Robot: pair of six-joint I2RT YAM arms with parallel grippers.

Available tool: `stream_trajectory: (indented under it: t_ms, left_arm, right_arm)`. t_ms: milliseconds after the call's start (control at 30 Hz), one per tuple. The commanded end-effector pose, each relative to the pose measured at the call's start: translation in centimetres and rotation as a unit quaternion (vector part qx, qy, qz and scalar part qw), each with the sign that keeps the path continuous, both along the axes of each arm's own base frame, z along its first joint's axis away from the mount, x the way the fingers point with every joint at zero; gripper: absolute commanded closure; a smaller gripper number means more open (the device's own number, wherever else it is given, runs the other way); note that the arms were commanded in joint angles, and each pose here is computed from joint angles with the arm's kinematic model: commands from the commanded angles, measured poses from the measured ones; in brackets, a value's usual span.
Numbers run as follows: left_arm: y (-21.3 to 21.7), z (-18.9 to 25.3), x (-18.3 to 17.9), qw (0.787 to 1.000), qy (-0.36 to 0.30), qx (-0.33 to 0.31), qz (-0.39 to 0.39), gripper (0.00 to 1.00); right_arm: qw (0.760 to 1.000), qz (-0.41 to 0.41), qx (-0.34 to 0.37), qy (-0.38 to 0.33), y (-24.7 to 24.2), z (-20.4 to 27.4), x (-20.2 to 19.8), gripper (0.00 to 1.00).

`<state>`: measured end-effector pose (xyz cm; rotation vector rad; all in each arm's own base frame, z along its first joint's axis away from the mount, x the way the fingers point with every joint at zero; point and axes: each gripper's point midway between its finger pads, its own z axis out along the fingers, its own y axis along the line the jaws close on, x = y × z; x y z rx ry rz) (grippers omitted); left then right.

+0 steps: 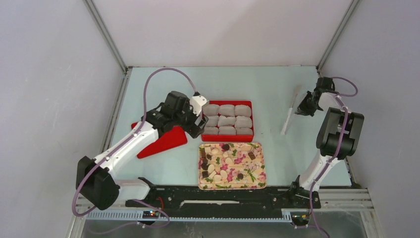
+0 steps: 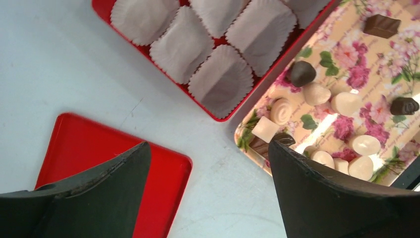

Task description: Pack the chocolate

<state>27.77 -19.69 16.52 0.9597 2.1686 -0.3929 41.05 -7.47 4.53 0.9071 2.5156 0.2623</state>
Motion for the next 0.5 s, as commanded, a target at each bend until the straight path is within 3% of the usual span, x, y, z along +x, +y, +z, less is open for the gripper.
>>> stream_trajectory:
  t_ms: [0, 200, 467]
  left_arm:
    - [-2.9, 2.7, 0.6, 0.995, -0.066, -0.013, -0.075, 0.07]
    - [-7.7, 5.7, 1.6, 0.968, -0.16, 0.017, -0.195, 0.11]
    - [-12.8, 8.0, 3.5, 0.915, -0.251, 0.042, -0.313, 0.12]
  right_arm:
    - [0.983, 0.162, -0.002, -0.086, 2.5, 4.1, 0.7, 1.0]
    - [0.936, 0.315, -0.017, -0.154, 6.3, 7.8, -0.8, 1.0]
    - [0.825, 0.525, -0.137, -0.16, 11.3, 10.9, -5.0, 1.0]
